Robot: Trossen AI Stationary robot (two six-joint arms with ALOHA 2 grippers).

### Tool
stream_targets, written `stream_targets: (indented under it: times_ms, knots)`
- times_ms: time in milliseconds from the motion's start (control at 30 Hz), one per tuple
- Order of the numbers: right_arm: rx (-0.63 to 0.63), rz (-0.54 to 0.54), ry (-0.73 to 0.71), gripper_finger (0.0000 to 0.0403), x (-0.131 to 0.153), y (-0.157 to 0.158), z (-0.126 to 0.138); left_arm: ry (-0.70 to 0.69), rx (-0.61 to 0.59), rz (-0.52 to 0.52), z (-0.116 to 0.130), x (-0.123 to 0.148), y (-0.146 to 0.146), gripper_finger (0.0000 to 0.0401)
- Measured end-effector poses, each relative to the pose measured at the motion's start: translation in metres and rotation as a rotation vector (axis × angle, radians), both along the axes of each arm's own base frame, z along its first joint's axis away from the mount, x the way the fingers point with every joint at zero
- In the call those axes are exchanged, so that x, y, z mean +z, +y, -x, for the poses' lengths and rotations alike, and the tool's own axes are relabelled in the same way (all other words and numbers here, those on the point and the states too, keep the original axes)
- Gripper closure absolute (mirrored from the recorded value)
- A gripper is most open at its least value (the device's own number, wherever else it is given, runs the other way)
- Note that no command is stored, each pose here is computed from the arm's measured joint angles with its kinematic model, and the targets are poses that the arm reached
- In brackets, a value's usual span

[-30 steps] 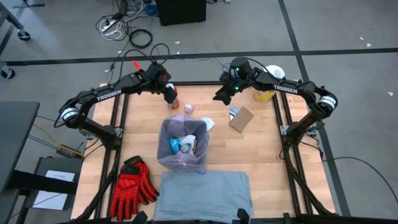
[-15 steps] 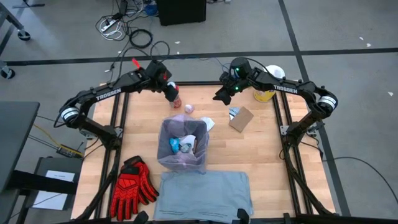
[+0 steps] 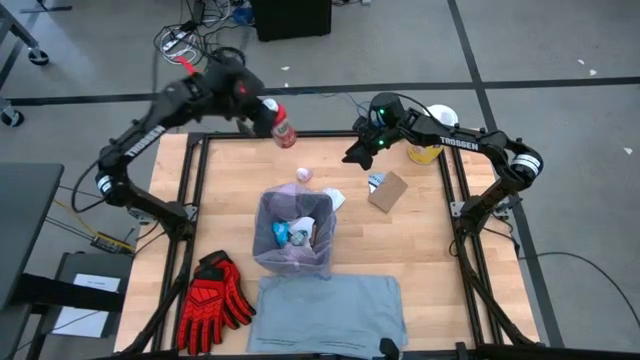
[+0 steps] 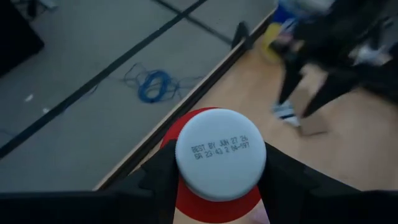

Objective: Place trash/remove bag and relplace
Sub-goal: Put the red bottle into the trash bin

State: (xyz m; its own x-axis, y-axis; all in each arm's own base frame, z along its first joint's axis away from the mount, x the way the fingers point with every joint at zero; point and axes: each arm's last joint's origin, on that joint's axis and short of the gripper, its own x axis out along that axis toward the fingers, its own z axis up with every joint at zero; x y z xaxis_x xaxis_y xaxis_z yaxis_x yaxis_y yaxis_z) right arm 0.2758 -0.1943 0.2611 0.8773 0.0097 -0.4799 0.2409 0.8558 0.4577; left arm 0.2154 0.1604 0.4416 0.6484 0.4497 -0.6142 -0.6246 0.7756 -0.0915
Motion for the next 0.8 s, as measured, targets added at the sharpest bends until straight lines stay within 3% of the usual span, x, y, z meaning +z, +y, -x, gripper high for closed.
stream_targets:
  times_ms: [167, 300, 467, 600, 800]
  knots:
    - [0.021, -0.013, 0.006, 0.0191, -0.001, 0.003, -0.001, -0.113, -0.021, 0.013, 0.015, 0.047, -0.026, 0.0216]
    - [0.052, -0.006, 0.012, 0.0191, -0.002, 0.008, -0.004, -0.179, -0.058, 0.037, 0.019, 0.066, -0.048, 0.0217]
    - [0.093, 0.005, 0.022, 0.0191, -0.003, 0.017, -0.009, -0.224, -0.14, 0.104, 0.009, 0.072, -0.075, 0.0217]
    - [0.12, 0.006, 0.026, 0.0191, -0.003, 0.025, -0.013, -0.204, -0.275, 0.161, 0.002, 0.069, -0.098, 0.0217]
    - [0.126, -0.001, 0.045, 0.0191, -0.004, 0.035, -0.018, -0.193, -0.398, 0.182, -0.004, 0.069, -0.126, 0.0217]
